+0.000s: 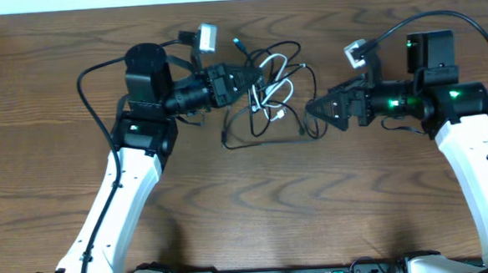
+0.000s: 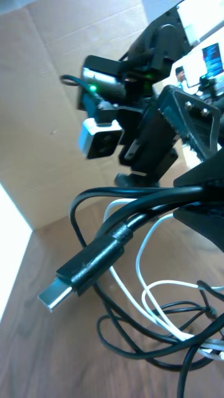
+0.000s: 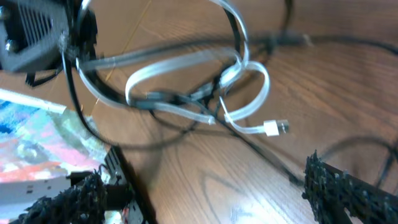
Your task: Untangle cables
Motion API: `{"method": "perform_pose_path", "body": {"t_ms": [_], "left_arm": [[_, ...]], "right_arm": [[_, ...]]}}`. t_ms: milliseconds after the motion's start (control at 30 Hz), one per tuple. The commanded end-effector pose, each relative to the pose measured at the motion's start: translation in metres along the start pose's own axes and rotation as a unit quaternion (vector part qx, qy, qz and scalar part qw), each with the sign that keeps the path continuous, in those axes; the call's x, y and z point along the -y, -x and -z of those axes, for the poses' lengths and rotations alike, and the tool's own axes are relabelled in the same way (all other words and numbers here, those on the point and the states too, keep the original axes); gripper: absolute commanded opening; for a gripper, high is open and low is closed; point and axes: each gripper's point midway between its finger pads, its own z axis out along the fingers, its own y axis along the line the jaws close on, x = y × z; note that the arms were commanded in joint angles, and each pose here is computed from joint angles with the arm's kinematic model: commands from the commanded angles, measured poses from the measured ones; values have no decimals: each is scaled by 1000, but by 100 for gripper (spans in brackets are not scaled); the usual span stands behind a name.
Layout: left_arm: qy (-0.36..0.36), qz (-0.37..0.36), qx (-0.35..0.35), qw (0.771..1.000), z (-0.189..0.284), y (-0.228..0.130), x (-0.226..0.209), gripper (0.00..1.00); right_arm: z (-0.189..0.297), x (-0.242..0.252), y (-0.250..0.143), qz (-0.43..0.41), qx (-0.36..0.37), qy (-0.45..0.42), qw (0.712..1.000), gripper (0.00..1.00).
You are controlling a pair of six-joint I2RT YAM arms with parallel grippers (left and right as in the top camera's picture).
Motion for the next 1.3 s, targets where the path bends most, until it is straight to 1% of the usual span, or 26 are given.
{"method": "perform_pose_path", "body": {"t_ms": [0, 67, 433, 700, 967, 1067, 1133, 1200, 1233, 1267], "left_arm": [[-25, -3, -26, 999, -9, -13, 15, 8], [-37, -13, -36, 999, -16, -19, 23, 8], [-73, -43, -61, 995, -34, -38, 49, 8], [-86, -46, -80, 992, -42, -52, 60, 8], [-112, -65, -62, 990, -42, -43, 75, 8], [-125, -76, -52, 988, -41, -38, 84, 8], [-126, -77, -51, 988, -41, -37, 84, 8], [-125, -77, -51, 988, -41, -37, 84, 8], [-126, -77, -51, 988, -41, -37, 84, 8], [-126, -77, -51, 988, -41, -37, 84, 8]], "right_arm": [[-3, -4, 7, -14, 7, -22, 1000, 99], [-8, 1, 8, -32, 8, -47, 998, 99], [-16, -8, 12, -29, 11, -40, 999, 99], [-15, 7, 13, -29, 16, -85, 996, 99], [-16, 9, 6, -44, 7, -88, 995, 98], [-19, 10, 3, -56, 3, -87, 995, 90], [-20, 9, 2, -63, 2, -85, 994, 82], [-22, 7, 2, -69, 1, -83, 994, 68], [-23, 6, 2, -67, 1, -82, 994, 58], [-24, 6, 1, -66, -1, -81, 994, 51]]}}
